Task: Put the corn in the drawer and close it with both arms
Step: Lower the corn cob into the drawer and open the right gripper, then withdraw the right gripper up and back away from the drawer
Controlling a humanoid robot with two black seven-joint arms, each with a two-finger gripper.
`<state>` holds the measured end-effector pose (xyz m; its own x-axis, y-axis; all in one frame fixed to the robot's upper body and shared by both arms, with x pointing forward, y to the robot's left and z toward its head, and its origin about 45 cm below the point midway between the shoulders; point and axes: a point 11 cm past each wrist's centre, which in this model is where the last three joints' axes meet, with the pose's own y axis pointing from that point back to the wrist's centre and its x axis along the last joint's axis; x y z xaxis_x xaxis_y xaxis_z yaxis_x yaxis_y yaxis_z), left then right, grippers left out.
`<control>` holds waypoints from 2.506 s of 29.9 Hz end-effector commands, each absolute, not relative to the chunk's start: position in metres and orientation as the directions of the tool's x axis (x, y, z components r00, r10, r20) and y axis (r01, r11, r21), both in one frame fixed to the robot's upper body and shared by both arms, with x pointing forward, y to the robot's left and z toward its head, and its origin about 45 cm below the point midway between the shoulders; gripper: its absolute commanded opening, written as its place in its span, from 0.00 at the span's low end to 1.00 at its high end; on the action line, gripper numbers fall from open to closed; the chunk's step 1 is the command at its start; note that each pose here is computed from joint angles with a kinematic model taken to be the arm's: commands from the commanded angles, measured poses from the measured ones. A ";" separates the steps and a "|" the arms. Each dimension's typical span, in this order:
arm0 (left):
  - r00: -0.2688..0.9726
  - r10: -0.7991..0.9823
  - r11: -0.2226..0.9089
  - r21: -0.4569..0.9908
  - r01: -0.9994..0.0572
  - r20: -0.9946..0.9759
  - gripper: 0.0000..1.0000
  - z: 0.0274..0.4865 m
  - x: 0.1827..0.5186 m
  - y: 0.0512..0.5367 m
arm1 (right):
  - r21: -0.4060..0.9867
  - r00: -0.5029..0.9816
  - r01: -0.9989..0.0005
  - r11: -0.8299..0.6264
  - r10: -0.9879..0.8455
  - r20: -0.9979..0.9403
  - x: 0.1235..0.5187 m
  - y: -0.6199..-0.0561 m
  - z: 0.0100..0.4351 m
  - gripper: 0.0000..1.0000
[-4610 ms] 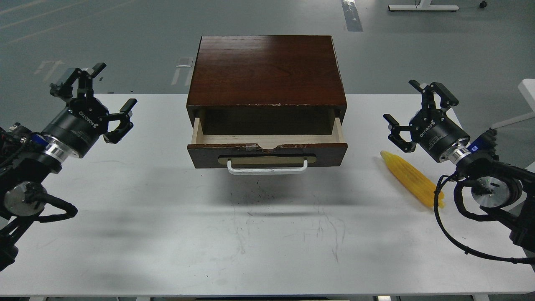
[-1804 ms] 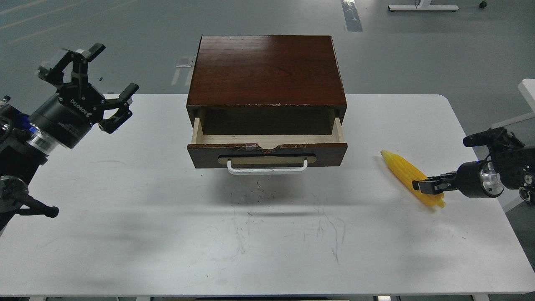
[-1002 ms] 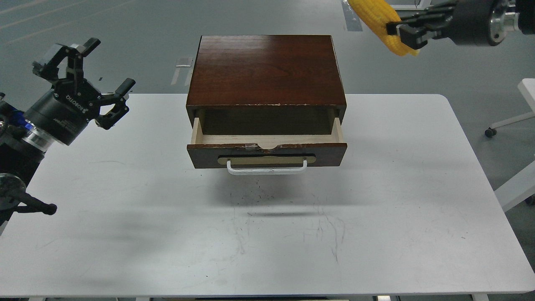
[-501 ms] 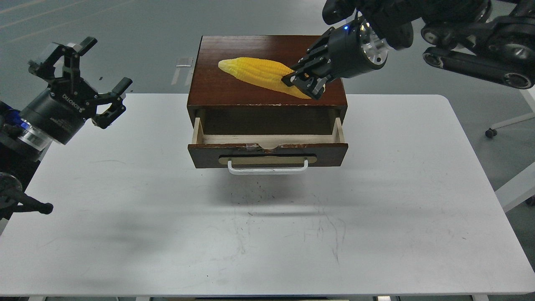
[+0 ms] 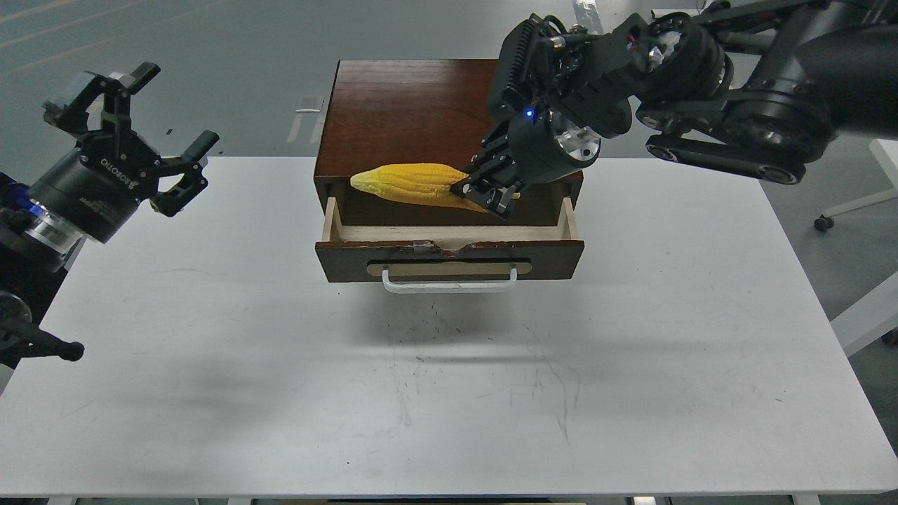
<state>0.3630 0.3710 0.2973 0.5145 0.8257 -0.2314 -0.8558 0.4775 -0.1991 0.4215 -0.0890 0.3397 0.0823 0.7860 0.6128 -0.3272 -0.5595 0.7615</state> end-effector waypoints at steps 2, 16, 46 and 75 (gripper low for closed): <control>0.517 0.824 0.480 -0.200 -0.854 -0.231 0.99 0.298 0.363 0.370 | 0.774 0.097 -0.313 -0.550 0.793 0.602 0.421 -0.089 0.324 0.09; 0.516 0.825 0.479 -0.198 -0.855 -0.232 0.99 0.297 0.362 0.370 | 0.794 0.135 -0.302 -0.527 0.801 0.583 0.422 -0.099 0.304 0.25; 0.516 0.825 0.479 -0.198 -0.855 -0.230 0.99 0.297 0.362 0.371 | 0.643 0.209 -0.361 -0.676 0.614 0.762 0.423 -0.097 0.379 0.94; 0.529 0.812 0.494 -0.193 -0.848 -0.247 0.99 0.287 0.362 0.359 | 0.012 0.295 -0.954 -0.298 -0.949 -0.112 0.414 -0.350 0.273 0.97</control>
